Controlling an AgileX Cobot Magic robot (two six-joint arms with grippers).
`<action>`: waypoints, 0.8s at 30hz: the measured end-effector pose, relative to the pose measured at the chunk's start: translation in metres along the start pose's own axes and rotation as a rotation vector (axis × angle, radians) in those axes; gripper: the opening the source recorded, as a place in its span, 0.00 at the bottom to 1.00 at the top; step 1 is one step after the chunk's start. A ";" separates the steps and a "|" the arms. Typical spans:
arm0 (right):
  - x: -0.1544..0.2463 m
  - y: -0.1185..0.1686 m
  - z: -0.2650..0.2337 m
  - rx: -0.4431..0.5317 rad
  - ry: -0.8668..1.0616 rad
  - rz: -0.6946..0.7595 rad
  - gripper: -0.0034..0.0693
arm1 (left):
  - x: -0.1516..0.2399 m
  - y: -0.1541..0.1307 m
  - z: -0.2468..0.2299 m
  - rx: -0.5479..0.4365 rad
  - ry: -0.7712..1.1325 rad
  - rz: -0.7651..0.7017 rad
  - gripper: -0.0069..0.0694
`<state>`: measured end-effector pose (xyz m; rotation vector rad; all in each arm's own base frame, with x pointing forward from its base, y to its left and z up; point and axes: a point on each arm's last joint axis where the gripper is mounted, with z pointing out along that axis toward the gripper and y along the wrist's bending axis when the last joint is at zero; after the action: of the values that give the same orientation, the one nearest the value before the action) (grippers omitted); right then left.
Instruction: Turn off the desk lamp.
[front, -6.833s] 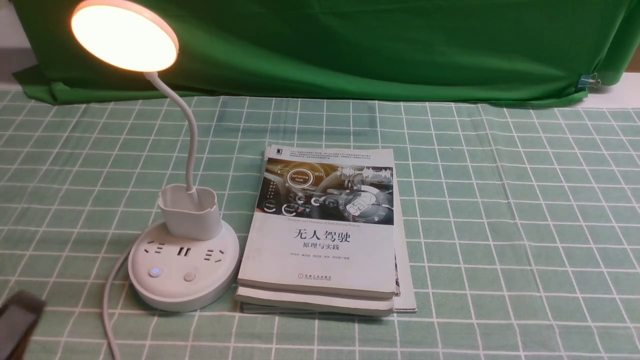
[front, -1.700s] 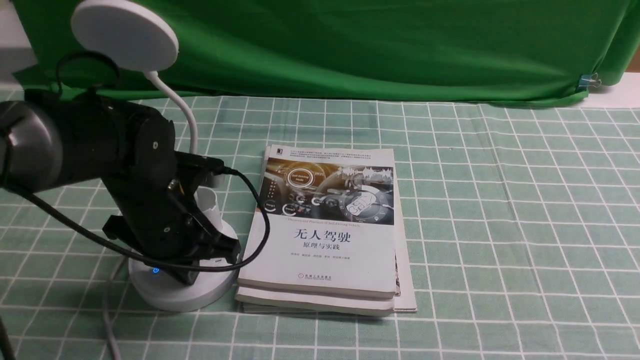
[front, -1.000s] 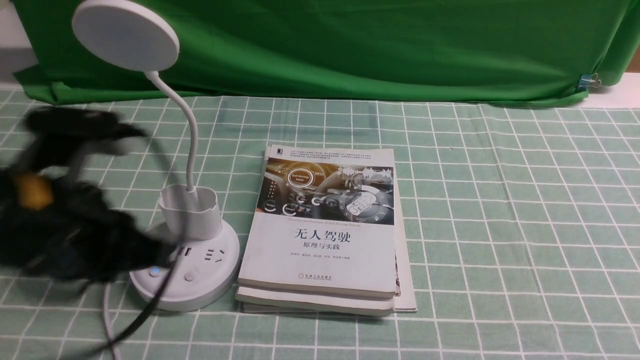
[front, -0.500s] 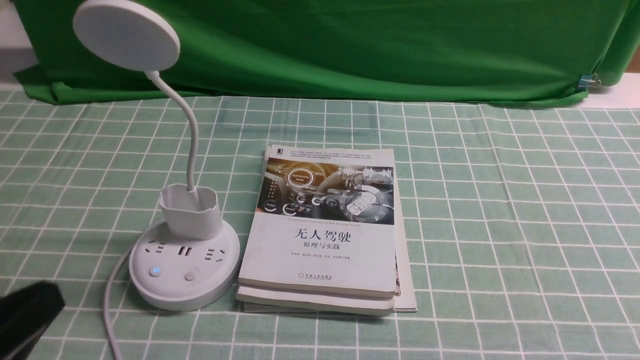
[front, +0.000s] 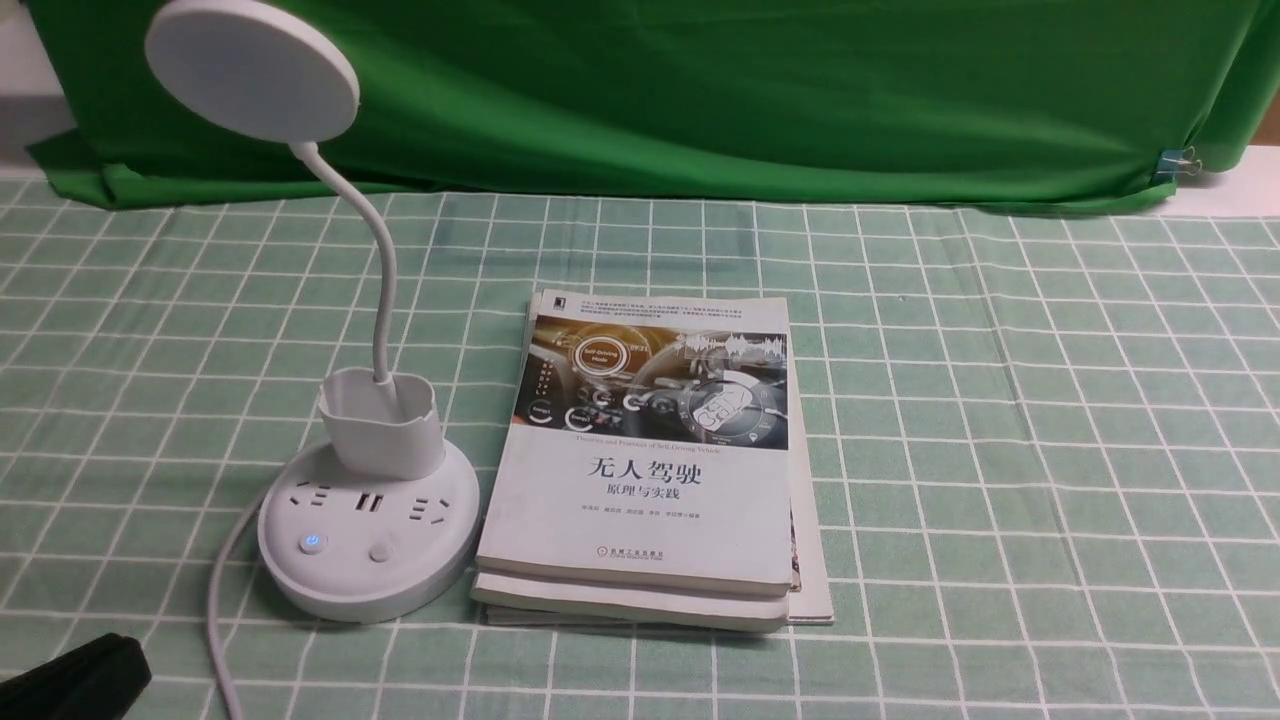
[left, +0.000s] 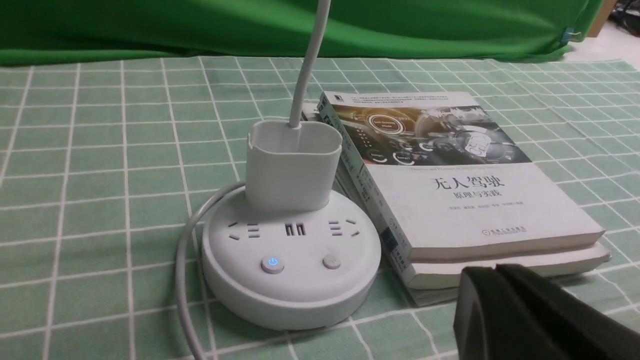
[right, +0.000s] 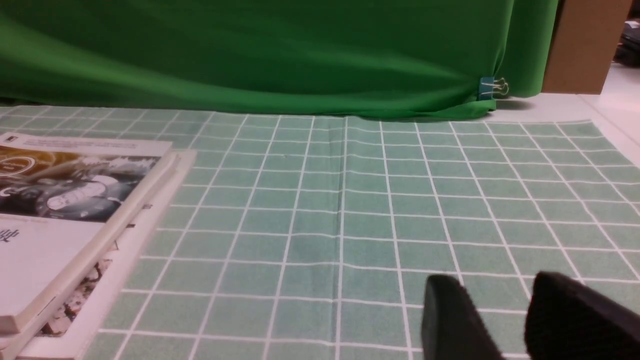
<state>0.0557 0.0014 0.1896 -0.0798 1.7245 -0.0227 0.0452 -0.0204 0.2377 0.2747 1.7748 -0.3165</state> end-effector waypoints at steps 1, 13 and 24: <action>0.000 0.000 0.000 0.000 0.000 0.000 0.38 | 0.000 0.000 0.000 -0.001 0.000 0.002 0.09; 0.000 0.000 0.000 0.000 0.000 0.000 0.38 | 0.000 0.005 0.000 -0.053 0.005 0.113 0.09; 0.000 0.000 0.000 0.000 0.000 0.000 0.38 | -0.007 0.012 -0.001 -0.219 -0.081 0.120 0.09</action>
<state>0.0557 0.0014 0.1896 -0.0798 1.7245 -0.0227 0.0503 -0.0094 0.2440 0.2074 1.6885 -0.0464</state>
